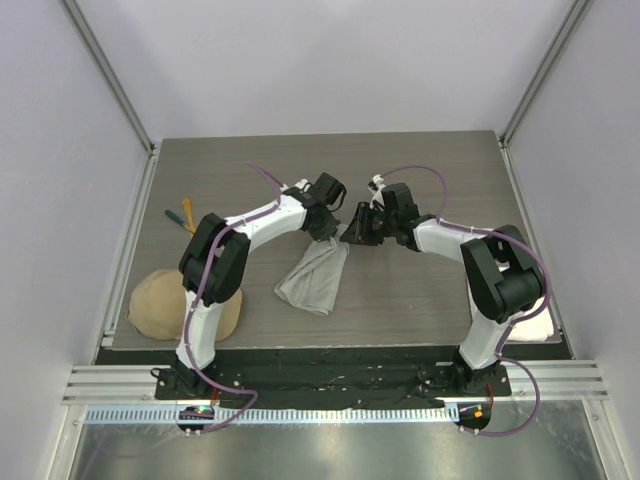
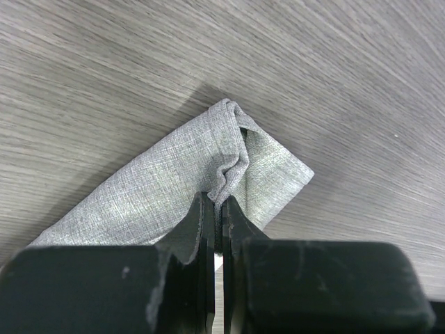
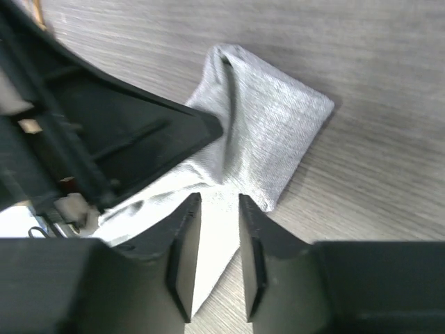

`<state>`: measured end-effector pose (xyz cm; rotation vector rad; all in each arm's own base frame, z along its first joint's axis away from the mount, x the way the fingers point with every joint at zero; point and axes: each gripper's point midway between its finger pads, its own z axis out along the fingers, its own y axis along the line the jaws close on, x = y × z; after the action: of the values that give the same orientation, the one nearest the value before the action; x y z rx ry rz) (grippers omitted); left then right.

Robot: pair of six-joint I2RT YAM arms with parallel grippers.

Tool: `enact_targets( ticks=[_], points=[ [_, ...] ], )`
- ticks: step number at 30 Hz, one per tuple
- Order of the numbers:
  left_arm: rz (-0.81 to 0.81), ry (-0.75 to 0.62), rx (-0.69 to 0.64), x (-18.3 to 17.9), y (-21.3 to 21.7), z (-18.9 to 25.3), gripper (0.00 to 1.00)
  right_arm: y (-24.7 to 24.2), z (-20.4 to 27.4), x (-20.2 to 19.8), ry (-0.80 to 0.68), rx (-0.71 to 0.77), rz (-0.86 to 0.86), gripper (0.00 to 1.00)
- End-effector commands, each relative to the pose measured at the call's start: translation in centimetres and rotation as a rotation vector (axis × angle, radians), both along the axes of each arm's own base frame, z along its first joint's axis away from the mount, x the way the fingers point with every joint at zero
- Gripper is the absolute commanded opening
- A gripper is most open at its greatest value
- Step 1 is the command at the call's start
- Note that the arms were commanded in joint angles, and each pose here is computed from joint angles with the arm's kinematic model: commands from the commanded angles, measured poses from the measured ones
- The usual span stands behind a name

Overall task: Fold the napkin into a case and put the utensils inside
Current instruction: Stuff the 2/3-rectangle-folded napkin at the center of the board.

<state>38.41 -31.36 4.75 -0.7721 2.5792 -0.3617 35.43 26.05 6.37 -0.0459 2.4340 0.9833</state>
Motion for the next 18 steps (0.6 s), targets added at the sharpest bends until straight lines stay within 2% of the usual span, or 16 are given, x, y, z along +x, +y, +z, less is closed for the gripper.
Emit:
enact_targets(
  ticks=[1,4,11,18],
  points=[
    [-0.003,-0.069,-0.043,1.7,-1.8,1.2,0.00,0.5,1.9,0.5,-0.075,0.038,0.043,0.38],
    [-0.025,-0.065,-0.045,1.8,-2.3,0.8,0.00,0.3,1.9,1.1,-0.109,0.045,0.024,0.45],
    [-0.047,-0.077,-0.075,1.8,-2.7,-0.3,0.03,-0.5,1.4,1.6,-0.102,0.055,-0.002,0.45],
    [-0.088,-0.119,-0.115,1.7,-3.2,-0.8,0.22,-0.7,1.1,1.9,-0.161,0.035,0.017,0.45]
  ],
)
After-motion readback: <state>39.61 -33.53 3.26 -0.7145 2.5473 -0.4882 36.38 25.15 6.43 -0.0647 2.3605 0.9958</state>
